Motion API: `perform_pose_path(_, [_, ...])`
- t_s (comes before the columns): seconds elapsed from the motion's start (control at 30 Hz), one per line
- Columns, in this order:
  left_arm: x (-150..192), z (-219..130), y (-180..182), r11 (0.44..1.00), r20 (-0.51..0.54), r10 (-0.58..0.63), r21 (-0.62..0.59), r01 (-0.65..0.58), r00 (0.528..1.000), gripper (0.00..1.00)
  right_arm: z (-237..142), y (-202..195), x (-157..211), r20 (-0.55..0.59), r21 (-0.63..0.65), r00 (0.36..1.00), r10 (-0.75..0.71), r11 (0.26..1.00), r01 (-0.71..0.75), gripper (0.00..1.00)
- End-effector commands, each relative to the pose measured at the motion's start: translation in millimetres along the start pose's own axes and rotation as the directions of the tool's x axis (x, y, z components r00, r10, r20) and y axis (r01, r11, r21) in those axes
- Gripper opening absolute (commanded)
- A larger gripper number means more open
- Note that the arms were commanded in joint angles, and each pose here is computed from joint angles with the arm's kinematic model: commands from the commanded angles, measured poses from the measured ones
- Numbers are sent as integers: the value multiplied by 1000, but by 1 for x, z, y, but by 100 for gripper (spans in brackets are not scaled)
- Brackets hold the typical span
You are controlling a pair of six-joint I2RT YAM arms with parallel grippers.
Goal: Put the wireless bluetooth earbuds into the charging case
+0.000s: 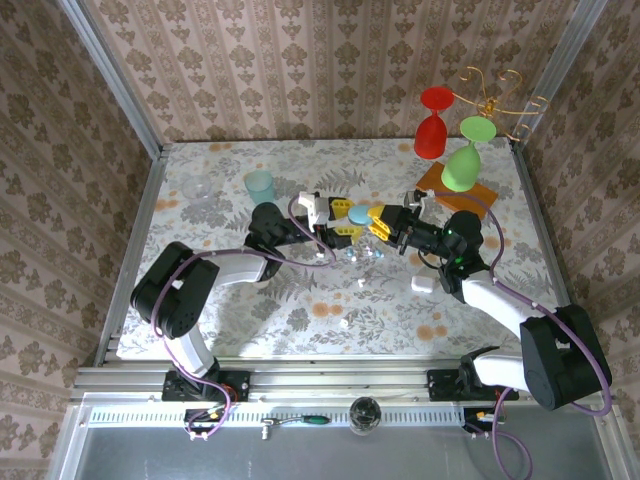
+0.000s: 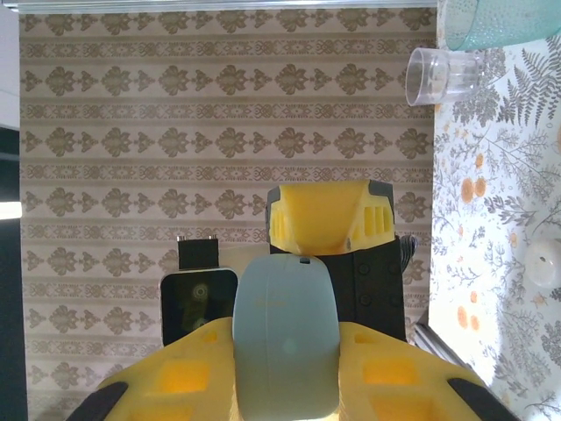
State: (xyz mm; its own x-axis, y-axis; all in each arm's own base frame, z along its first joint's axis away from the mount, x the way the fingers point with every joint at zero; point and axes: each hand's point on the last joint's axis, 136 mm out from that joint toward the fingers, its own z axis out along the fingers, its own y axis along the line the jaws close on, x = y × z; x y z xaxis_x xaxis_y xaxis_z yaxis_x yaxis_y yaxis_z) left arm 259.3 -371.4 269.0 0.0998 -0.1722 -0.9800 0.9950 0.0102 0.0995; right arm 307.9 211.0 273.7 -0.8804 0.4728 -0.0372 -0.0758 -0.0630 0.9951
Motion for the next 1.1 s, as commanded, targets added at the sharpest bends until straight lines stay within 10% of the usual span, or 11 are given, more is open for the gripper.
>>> perform_pose_path(0.0, [-15, 5, -2, 999, 34, 27, 44, -28, 999, 50, -3, 13, 0, 8, -41, 1000, -27, 999, 28, 7])
perform_pose_path(1.07, [-9, 10, -5, 997, 28, 20, 75, -22, 999, 48, -2, 9, 1, -3, -28, 1000, -22, 999, 22, 6])
